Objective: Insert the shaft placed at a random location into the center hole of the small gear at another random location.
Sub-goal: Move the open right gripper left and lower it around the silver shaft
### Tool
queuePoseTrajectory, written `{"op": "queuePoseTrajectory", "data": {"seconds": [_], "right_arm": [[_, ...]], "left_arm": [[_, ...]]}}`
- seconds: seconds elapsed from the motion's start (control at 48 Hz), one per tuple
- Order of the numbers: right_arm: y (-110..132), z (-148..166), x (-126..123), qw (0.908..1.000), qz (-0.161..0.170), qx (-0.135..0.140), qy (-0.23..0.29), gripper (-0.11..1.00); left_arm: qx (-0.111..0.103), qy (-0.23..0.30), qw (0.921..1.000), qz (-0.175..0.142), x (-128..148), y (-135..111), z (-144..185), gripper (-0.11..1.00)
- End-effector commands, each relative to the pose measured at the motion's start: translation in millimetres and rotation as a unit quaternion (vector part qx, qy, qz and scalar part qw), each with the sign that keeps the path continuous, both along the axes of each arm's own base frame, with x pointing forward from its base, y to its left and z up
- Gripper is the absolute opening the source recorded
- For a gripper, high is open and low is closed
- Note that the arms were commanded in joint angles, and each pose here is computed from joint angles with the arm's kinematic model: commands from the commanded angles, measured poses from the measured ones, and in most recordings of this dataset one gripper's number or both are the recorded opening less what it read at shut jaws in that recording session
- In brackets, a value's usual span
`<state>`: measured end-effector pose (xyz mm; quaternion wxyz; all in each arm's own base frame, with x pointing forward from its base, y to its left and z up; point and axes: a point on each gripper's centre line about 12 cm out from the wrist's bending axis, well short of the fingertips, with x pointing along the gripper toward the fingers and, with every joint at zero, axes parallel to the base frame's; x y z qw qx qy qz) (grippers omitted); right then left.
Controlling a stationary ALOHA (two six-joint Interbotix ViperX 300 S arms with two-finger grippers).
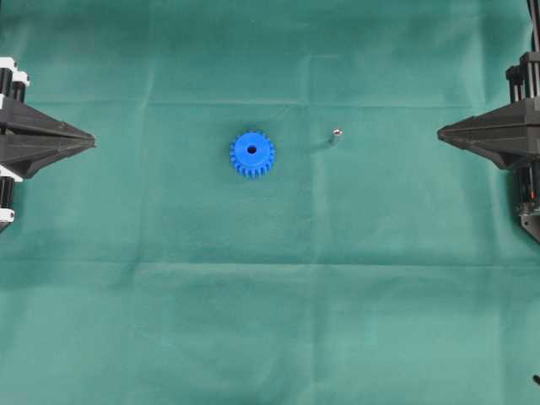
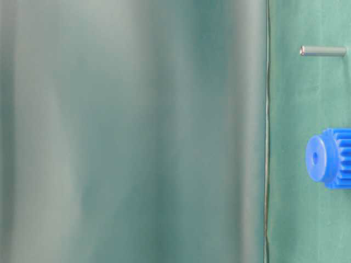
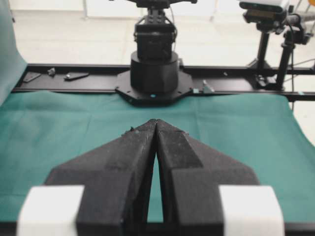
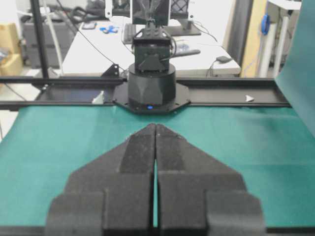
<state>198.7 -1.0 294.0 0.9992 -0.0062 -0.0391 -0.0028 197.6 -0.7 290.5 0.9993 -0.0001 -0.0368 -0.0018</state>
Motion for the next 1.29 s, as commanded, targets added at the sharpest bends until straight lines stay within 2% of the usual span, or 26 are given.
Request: {"op": "queuePoseTrajectory", "data": {"seconds": [0.0, 0.229, 0.479, 0.563, 0.75, 0.834, 0.938, 1.271], "right_arm": [[0, 5, 3, 1.0000, 0.000, 0.007, -0.005, 0.01], [-11, -6, 10, 0.9991, -0.026, 0.006, 0.033, 0.01], [-28, -34, 25, 0.9944, -0.061, 0.009, 0.085, 0.03], [-32, -44, 31, 0.9925, -0.068, 0.011, 0.101, 0.18], [-42, -77, 50, 0.9857, -0.081, 0.002, 0.148, 0.73], [-45, -89, 58, 0.9839, -0.084, 0.000, 0.158, 0.90], [-50, -105, 68, 0.9811, -0.090, 0.000, 0.172, 0.84], [-59, -150, 88, 0.9723, -0.102, 0.014, 0.210, 0.86]], "left_arm": [[0.004, -0.014, 0.9999, -0.001, 4, 0, 12, 0.00], [0.004, -0.011, 0.9999, -0.001, 4, 0, 12, 0.00], [0.006, -0.008, 1.0000, -0.001, 4, 0, 10, 0.00], [0.006, -0.008, 1.0000, -0.001, 4, 0, 11, 0.00], [0.006, -0.005, 1.0000, -0.001, 4, 0, 9, 0.00], [0.005, -0.005, 1.0000, -0.001, 4, 0, 9, 0.00], [0.005, 0.000, 1.0000, -0.001, 4, 0, 8, 0.00], [0.005, 0.002, 1.0000, -0.001, 4, 0, 7, 0.00]]}}
